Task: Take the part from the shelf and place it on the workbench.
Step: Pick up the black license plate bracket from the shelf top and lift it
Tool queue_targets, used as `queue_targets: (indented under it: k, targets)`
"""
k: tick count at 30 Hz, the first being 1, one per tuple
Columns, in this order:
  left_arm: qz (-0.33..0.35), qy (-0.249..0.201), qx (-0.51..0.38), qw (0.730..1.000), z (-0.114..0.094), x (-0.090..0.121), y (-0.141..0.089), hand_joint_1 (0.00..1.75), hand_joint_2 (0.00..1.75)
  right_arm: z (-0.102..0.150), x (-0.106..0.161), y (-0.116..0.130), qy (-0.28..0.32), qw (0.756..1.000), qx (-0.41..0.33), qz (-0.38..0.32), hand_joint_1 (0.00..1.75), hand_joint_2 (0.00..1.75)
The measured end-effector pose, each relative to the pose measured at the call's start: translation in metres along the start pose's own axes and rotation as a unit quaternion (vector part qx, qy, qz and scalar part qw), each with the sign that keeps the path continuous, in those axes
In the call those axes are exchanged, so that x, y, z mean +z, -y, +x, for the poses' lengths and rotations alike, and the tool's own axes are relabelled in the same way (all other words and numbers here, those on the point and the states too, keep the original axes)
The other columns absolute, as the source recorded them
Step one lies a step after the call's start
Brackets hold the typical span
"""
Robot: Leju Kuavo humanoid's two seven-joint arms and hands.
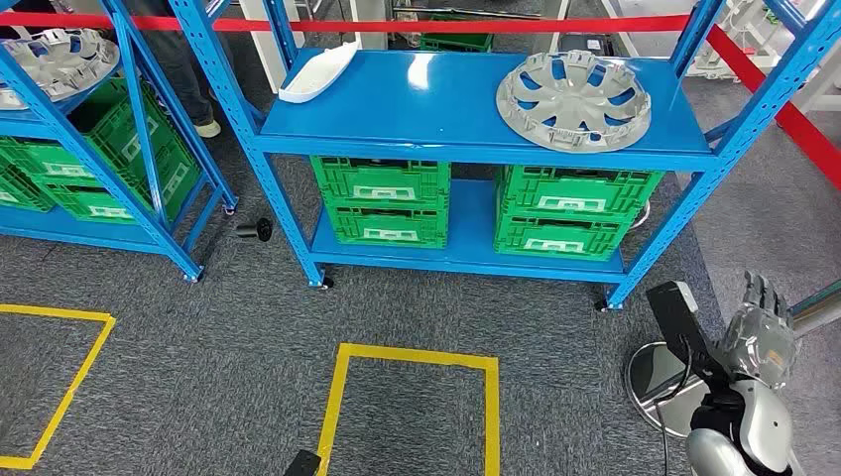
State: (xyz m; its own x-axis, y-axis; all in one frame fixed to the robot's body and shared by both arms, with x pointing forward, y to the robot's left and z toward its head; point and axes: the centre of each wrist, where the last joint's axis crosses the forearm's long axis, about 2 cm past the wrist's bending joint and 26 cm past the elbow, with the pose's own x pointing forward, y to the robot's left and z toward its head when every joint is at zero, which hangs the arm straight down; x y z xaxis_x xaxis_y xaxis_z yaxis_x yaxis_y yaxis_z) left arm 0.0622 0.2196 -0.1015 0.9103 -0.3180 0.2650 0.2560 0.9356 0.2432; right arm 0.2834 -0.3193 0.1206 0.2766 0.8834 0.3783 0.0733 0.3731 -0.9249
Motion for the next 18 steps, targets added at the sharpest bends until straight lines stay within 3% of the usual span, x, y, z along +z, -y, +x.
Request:
queue_targets:
  k: [9, 18]
  targets:
    - [-0.002, -0.004, -0.003, 1.000, 0.000, 0.000, 0.000, 0.00, 0.00, 0.037, 0.011, 0.011, 0.081, 0.997, 0.005, 0.007, 0.00, 0.00]
    - [-0.002, 0.006, -0.007, 1.000, 0.000, 0.000, 0.000, 0.00, 0.00, 0.044, 0.024, -0.001, 0.114, 0.993, 0.003, 0.033, 0.00, 0.00]
